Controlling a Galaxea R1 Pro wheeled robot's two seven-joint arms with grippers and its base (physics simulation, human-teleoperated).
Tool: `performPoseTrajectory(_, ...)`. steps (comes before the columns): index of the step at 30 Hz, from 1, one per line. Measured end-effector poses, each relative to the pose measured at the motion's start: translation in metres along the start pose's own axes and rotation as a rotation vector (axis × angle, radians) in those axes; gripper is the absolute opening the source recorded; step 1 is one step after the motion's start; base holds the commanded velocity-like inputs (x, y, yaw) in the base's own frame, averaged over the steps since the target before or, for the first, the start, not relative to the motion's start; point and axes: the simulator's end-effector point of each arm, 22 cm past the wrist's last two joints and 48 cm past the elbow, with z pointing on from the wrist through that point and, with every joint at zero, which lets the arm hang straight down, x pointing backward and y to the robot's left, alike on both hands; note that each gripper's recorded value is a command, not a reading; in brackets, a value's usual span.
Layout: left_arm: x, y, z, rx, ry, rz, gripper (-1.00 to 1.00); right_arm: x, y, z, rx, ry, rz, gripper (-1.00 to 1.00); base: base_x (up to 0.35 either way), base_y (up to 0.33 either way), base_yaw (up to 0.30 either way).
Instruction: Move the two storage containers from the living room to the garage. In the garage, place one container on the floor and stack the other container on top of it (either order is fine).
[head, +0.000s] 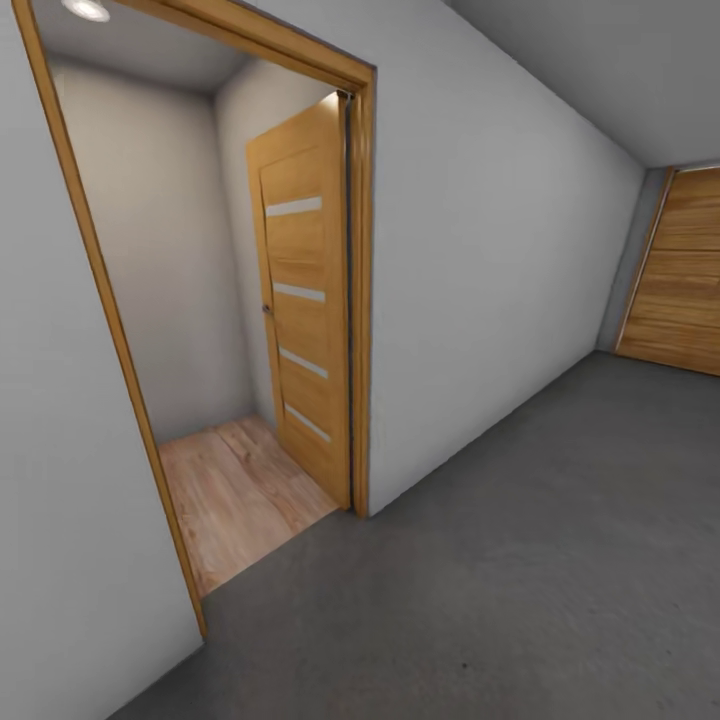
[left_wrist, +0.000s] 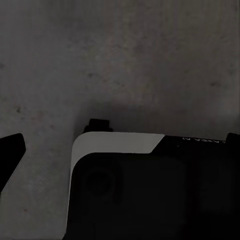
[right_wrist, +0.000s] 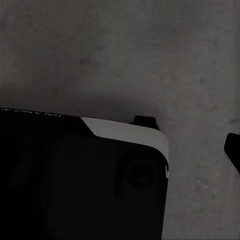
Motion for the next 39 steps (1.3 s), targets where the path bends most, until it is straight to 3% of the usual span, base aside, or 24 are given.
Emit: performPoseTrajectory(39,0.0013,0.0,0.0,0.0,0.006,0.0,1.0,0.0001,-0.001,0.0,0.001,0.0,0.0,1.0,0.325,0.0,0.0)
